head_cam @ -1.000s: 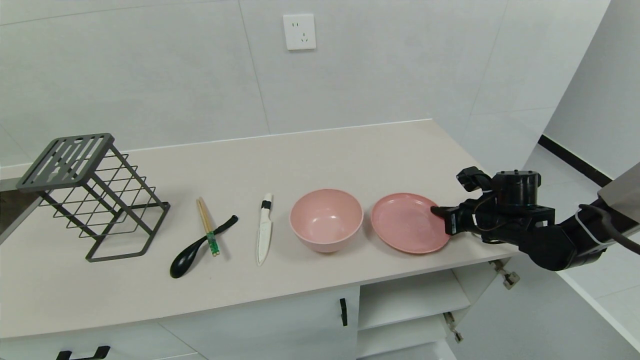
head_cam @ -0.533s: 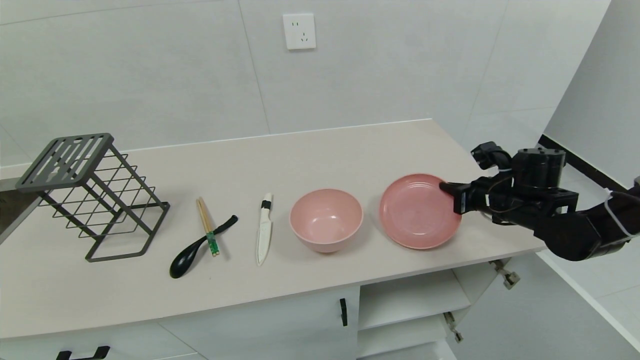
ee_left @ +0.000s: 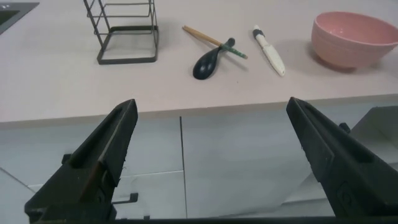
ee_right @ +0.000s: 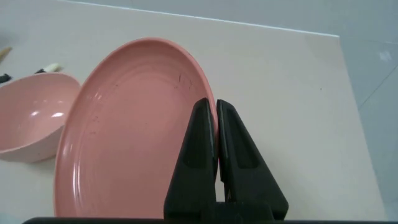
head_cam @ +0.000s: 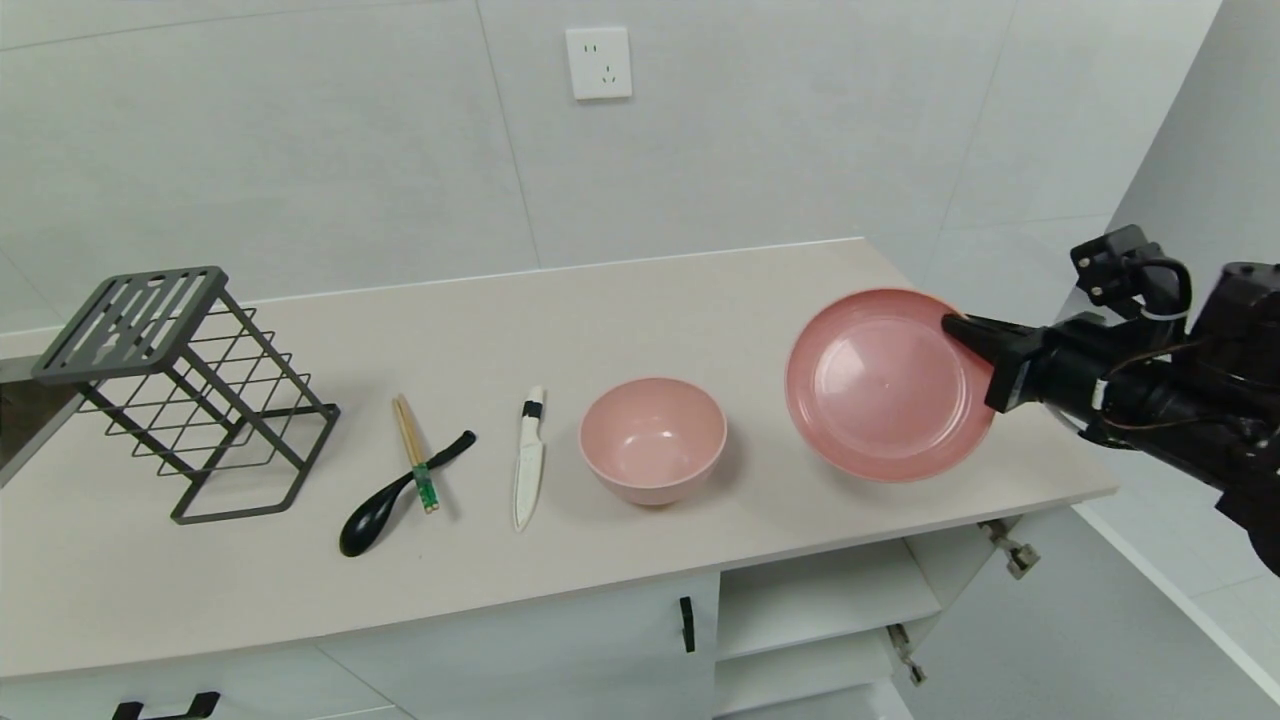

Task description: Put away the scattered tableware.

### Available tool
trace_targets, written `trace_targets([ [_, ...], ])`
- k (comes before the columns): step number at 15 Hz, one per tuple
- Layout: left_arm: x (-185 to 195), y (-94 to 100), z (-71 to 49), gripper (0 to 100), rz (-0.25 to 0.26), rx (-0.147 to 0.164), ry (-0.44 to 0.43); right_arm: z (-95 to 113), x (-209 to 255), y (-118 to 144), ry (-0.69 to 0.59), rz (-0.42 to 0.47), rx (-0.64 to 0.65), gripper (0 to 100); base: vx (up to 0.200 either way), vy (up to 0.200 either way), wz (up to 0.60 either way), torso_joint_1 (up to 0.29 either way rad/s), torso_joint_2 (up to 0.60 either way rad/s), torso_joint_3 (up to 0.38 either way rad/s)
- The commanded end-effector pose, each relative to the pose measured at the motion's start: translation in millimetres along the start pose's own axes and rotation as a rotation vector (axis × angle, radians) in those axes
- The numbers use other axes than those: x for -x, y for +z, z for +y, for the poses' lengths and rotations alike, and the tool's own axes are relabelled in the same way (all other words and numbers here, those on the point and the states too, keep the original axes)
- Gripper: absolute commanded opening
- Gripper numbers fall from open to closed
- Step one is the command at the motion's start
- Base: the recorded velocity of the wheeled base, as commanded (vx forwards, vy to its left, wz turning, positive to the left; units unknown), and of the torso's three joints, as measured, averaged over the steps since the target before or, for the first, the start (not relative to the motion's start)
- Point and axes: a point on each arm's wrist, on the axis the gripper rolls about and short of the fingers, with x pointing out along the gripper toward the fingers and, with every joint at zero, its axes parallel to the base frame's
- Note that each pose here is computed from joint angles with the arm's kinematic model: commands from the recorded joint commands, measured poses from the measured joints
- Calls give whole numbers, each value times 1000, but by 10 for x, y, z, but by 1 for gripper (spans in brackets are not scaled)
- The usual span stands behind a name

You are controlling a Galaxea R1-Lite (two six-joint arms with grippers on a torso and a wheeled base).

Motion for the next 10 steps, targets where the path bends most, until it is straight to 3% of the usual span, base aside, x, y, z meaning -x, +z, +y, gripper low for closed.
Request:
trace_targets([
  [1,5,114,-6,100,-110,1,-7,85,369,150,-4,-65,15,0,0,0,0,0,0,0],
  [2,13,170,-12,100,-164,1,-23,106,451,186,-4,-82,17,0,0,0,0,0,0,0],
  [4,22,197,-33,100,-164,6,-115,138,643,326,-12,-136,30,0,0,0,0,0,0,0],
  [7,-89,502,-88,100,-34,2,-269,145,851,373,-35,-160,21,0,0,0,0,0,0,0],
  [10,-401,925,-142,100,29,-15,-350,69,952,258,-87,-146,19,0,0,0,0,0,0,0],
])
